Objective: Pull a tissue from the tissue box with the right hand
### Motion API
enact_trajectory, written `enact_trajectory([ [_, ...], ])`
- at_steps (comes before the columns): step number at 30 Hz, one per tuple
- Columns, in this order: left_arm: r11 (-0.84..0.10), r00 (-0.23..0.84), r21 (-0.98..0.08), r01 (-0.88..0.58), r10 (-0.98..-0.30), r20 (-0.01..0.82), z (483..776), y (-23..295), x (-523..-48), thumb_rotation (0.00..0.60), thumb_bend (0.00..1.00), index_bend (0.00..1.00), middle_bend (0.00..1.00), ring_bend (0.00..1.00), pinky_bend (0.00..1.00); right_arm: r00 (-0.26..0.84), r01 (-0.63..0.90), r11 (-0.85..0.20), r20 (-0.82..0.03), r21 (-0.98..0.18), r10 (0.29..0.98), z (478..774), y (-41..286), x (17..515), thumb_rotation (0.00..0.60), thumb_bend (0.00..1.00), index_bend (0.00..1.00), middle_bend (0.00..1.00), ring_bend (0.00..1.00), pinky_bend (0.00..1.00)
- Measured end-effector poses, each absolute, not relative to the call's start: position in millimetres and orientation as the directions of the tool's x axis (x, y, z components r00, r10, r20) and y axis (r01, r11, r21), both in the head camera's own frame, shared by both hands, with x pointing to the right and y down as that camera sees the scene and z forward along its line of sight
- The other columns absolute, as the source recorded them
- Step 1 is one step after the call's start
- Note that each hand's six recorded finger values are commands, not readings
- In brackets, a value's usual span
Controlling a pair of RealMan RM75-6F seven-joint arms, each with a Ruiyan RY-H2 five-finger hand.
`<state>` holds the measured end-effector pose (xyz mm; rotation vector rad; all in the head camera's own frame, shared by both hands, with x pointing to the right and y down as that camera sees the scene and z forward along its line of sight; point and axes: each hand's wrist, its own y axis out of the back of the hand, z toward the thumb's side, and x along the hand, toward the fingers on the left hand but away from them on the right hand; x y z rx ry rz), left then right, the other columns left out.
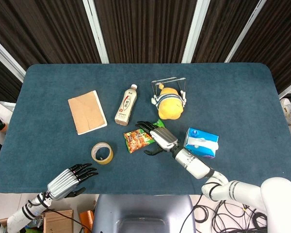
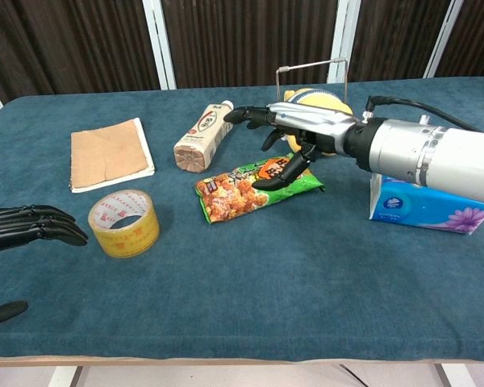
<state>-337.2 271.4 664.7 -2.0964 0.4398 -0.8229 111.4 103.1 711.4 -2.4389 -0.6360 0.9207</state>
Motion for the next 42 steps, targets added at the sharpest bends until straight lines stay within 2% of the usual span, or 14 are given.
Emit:
enact_trajectory([
  [17, -0.626, 0.726, -0.78, -0.011, -0.541, 0.424, 672, 269, -336, 0.6, 0.35, 0.22, 0.22, 0.14, 0.31, 0.68, 0.272, -0.77, -0.451, -0.578, 0.578, 701, 105, 114, 0.6, 0.2, 0.04, 0.02, 0.03, 0.22],
  [21, -0.626, 0.723, -0.78, -0.01, -0.543, 0.427, 672, 268, -337, 0.6, 0.35, 0.22, 0.22, 0.14, 0.31, 0.677, 0.265, -0.751, -0.438, -0.605, 0.591, 697, 106, 117, 0.6, 0.2, 0.08, 0.02, 0.03, 0.22],
  [32, -0.631, 0.704, -0.776, -0.004, -0.553, 0.446, 673, 264, -342, 0.6, 0.35, 0.23, 0.22, 0.14, 0.32, 0.636, 0.249, -0.68, -0.413, -0.69, 0.652, 687, 104, 128, 0.6, 0.19, 0.09, 0.02, 0.03, 0.22],
  [38, -0.569, 0.601, -0.822, 0.027, -0.647, 0.468, 668, 245, -366, 0.6, 0.35, 0.25, 0.22, 0.15, 0.32, 0.581, 0.236, -0.59, -0.374, -0.772, 0.722, 664, 103, 149, 0.6, 0.19, 0.12, 0.02, 0.03, 0.22],
  [42, -0.518, 0.47, -0.854, 0.045, -0.743, 0.476, 658, 230, -390, 0.6, 0.35, 0.25, 0.22, 0.14, 0.32, 0.526, 0.233, -0.525, -0.348, -0.819, 0.776, 640, 111, 169, 0.6, 0.19, 0.12, 0.02, 0.03, 0.22],
])
